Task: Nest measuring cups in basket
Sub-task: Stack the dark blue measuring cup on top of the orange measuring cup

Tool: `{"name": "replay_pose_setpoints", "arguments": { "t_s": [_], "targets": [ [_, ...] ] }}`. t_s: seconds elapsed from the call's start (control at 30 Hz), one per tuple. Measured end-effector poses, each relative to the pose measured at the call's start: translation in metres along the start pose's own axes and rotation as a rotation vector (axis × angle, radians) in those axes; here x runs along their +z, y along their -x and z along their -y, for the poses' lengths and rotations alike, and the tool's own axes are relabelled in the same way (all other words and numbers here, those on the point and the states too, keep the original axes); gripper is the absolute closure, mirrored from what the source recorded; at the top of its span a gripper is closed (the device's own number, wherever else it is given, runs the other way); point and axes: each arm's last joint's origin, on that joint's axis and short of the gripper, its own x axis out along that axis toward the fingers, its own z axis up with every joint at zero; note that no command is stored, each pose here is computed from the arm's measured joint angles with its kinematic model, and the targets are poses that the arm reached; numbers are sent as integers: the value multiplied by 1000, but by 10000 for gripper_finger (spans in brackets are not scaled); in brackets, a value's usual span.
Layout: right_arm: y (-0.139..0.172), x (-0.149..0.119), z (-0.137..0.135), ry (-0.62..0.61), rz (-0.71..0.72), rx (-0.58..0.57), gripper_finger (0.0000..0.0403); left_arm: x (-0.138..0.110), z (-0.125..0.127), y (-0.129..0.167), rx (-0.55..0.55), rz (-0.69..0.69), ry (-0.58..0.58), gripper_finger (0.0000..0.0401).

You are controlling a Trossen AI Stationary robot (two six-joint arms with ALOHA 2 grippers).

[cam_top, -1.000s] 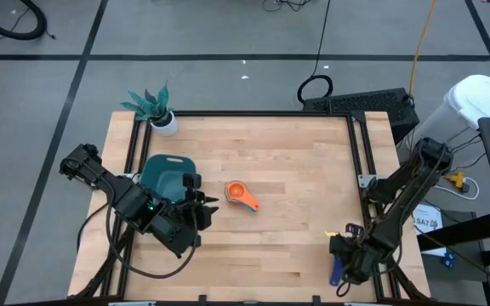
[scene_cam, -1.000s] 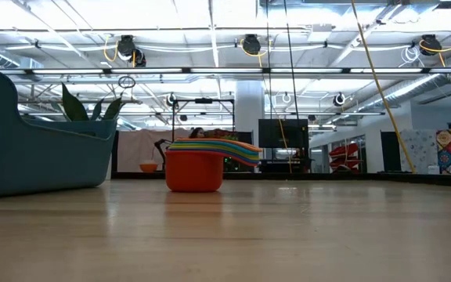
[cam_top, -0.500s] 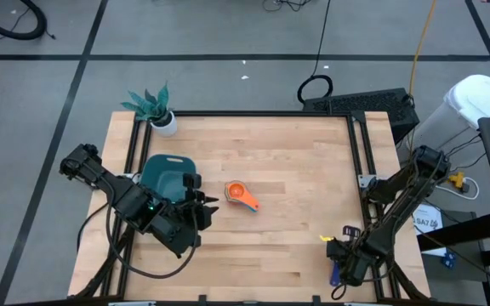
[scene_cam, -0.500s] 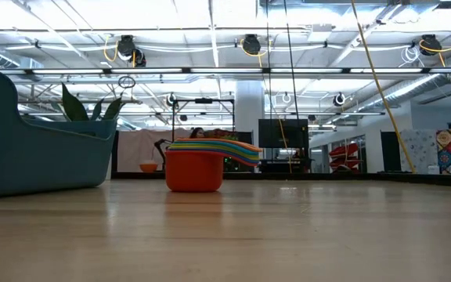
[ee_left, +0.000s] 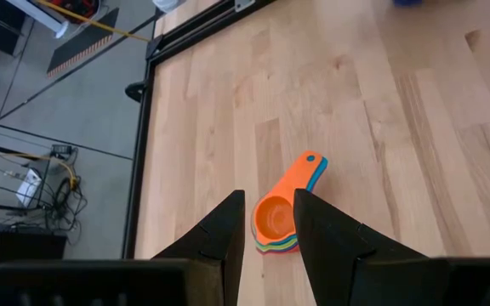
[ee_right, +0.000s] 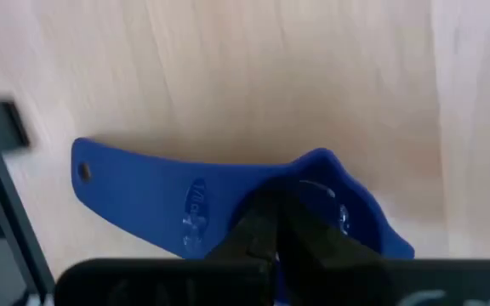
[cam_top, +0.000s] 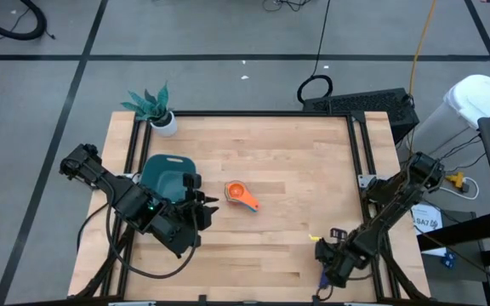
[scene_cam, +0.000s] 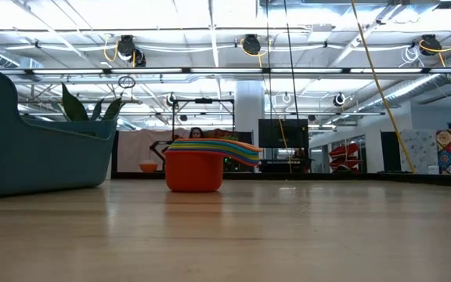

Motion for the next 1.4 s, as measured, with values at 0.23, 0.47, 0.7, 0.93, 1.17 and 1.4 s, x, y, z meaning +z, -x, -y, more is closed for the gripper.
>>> {"name": "replay_pose_setpoints", "arguments": {
  "t_s": [0.23,0.47,0.7,0.93,1.17,1.4],
  "targets": [
    [-1,45,20,28,127,-8,403,0,0,0,0,0,-3,295],
    [-4,92,46,86,238,6,403,0,0,0,0,0,-10,295],
    [-14,127,66,122,325,44,403,0,0,0,0,0,-19,295],
    [4,126,72,154,374,-5,403,0,-1,-1,2,-2,-28,295],
    [25,125,71,199,445,-6,403,0,-8,-7,20,-16,-9,295],
    [38,111,76,124,403,-72,403,6,-10,-10,-60,15,2,295]
  ]
}}
